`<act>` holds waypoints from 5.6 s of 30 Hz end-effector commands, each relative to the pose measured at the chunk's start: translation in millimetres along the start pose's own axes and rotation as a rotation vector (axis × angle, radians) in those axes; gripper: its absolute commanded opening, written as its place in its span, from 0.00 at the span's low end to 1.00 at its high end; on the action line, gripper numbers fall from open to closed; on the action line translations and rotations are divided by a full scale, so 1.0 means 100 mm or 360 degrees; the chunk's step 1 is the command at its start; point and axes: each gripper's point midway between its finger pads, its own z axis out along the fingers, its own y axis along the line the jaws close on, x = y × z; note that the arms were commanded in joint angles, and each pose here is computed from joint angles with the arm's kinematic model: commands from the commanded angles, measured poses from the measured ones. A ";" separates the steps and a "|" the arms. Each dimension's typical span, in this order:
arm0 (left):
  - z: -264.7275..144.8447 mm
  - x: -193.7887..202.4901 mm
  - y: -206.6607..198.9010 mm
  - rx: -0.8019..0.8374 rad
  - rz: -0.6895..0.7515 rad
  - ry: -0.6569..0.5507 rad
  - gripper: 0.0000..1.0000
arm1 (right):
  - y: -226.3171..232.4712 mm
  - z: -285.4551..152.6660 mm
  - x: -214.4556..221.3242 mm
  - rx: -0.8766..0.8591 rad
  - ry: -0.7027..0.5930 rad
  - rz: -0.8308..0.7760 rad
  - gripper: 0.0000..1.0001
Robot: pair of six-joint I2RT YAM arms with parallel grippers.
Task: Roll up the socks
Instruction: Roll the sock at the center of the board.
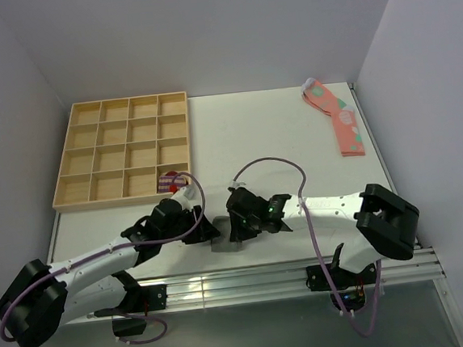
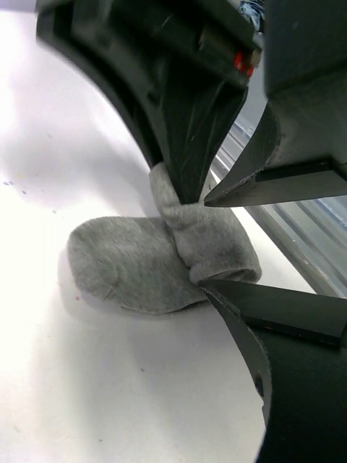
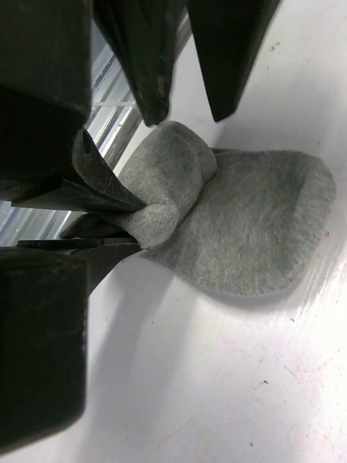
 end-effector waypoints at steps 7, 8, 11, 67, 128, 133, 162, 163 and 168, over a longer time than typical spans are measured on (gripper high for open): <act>-0.05 -0.17 -0.16 0.0016 0.0109 -0.0324 0.50 | -0.23 0.02 0.23 0.0147 0.0392 0.0017 0.03; -0.04 -0.11 -0.22 0.0028 0.0145 -0.0315 0.50 | -0.23 0.03 0.22 0.0138 0.0421 0.0018 0.03; -0.03 -0.09 -0.24 0.0012 0.0191 -0.0360 0.51 | -0.23 0.03 0.19 0.0127 0.0460 0.0004 0.03; 0.20 0.53 0.26 -0.0307 0.0167 0.0055 0.00 | -0.08 -0.47 -0.72 -0.0232 -0.0476 0.0015 0.50; 0.33 0.28 0.41 -0.0216 -0.0174 0.0403 0.00 | 0.13 0.13 0.14 -0.0145 -0.0470 -0.0548 0.31; 0.32 0.23 0.36 -0.0171 -0.0168 0.0353 0.00 | 0.12 0.16 0.16 -0.0136 -0.0399 -0.0507 0.19; -0.13 -0.35 0.24 -0.0197 -0.0019 -0.0424 0.49 | -0.20 0.22 0.28 -0.0154 0.0282 -0.0034 0.11; -0.13 -0.33 0.23 -0.0191 -0.0001 -0.0427 0.49 | -0.21 0.22 0.28 -0.0159 0.0305 -0.0028 0.11; -0.13 -0.29 0.12 -0.0117 0.0050 -0.0474 0.50 | -0.22 0.20 0.27 -0.0199 0.0431 -0.0006 0.11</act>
